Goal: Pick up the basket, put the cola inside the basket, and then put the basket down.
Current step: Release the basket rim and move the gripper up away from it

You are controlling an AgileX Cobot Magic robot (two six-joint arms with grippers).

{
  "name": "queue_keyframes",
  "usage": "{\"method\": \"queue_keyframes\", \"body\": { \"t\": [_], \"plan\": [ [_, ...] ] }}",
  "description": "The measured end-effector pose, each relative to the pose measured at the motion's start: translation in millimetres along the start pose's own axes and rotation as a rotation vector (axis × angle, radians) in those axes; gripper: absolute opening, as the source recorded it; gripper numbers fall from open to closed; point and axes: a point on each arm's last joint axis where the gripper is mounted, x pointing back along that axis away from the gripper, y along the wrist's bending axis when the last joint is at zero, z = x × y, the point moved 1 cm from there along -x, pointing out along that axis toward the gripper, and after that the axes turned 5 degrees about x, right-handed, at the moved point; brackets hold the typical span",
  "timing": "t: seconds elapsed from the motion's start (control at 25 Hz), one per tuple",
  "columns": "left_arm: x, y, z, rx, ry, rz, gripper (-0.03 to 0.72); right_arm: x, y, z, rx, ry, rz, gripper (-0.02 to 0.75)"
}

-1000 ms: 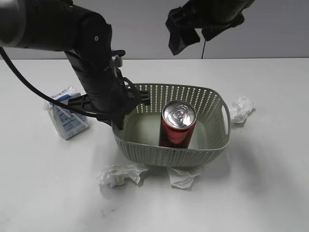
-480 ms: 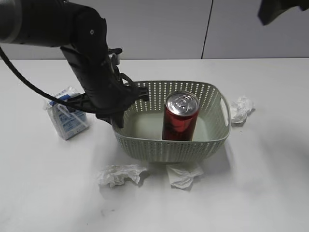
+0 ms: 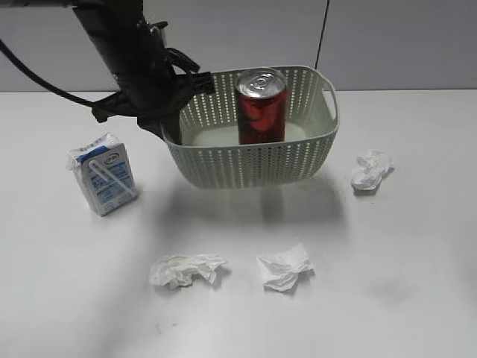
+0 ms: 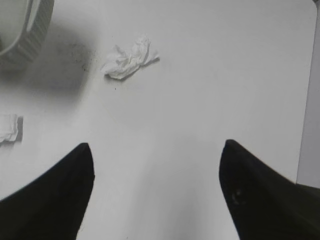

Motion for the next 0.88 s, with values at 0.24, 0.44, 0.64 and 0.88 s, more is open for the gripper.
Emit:
{"method": "queue_keyframes", "body": {
  "t": [0.24, 0.44, 0.64, 0.88],
  "plan": [
    [-6.4, -17.7, -28.6, -0.017, 0.015, 0.005, 0.000, 3.0, 5.0, 43.0, -0.050, -0.009, -0.009, 0.592],
    [-25.1, -29.4, -52.8, -0.031, -0.008, 0.018, 0.000, 18.0, 5.9, 73.2, -0.104, -0.067, -0.007, 0.592],
    [-56.2, -25.8, -70.7, -0.010, -0.008, 0.014, 0.000, 30.9, 5.6, 88.4, -0.149, -0.121, -0.007, 0.592],
    [-77.1, -17.2, -73.4, -0.016, 0.011, -0.036, 0.000, 35.0, 5.2, 90.2, -0.168, -0.141, -0.008, 0.591]
  ]
}}
